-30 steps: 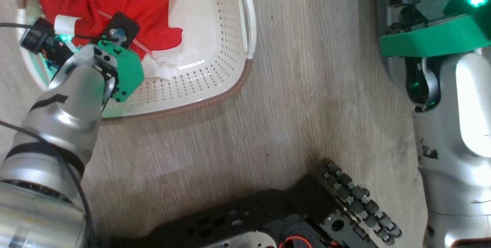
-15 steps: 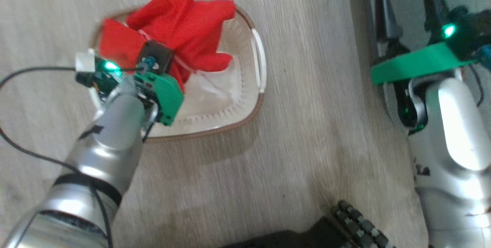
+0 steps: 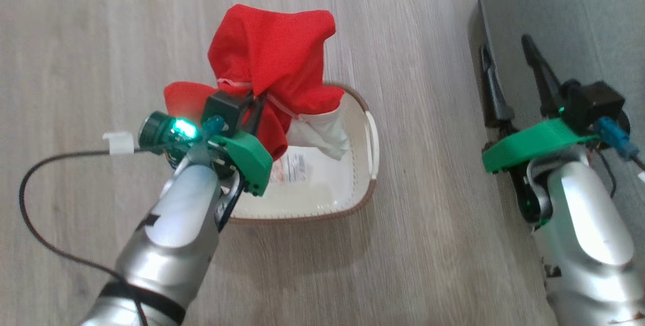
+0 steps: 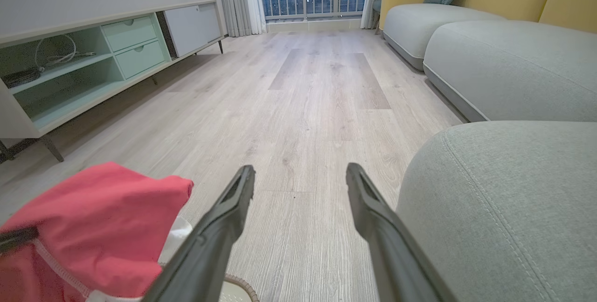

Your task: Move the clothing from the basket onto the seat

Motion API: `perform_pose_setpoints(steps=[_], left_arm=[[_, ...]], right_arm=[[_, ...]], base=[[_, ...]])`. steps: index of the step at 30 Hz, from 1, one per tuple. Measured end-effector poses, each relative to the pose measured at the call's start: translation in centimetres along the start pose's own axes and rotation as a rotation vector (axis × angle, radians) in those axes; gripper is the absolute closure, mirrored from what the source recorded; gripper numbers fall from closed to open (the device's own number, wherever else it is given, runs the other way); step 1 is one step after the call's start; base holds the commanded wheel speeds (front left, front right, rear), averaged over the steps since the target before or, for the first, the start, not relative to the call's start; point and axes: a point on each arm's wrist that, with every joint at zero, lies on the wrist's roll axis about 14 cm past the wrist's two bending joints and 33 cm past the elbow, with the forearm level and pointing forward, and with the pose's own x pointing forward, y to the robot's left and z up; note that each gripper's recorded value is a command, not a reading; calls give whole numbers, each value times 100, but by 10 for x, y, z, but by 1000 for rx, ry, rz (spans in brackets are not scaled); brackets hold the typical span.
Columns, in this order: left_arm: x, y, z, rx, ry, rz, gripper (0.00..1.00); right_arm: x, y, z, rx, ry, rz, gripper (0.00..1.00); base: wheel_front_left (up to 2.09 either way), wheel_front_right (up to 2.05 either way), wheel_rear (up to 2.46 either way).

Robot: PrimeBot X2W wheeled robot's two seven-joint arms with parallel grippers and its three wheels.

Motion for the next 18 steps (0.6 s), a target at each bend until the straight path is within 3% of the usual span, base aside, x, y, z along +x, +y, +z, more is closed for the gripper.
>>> perform_pose_setpoints(steps=[18], left_arm=[[-94, -8, 132, 13, -389, 104, 100]], right_arm=[[-56, 31, 36, 35, -55, 56, 0]], base=[[0, 0, 0]])
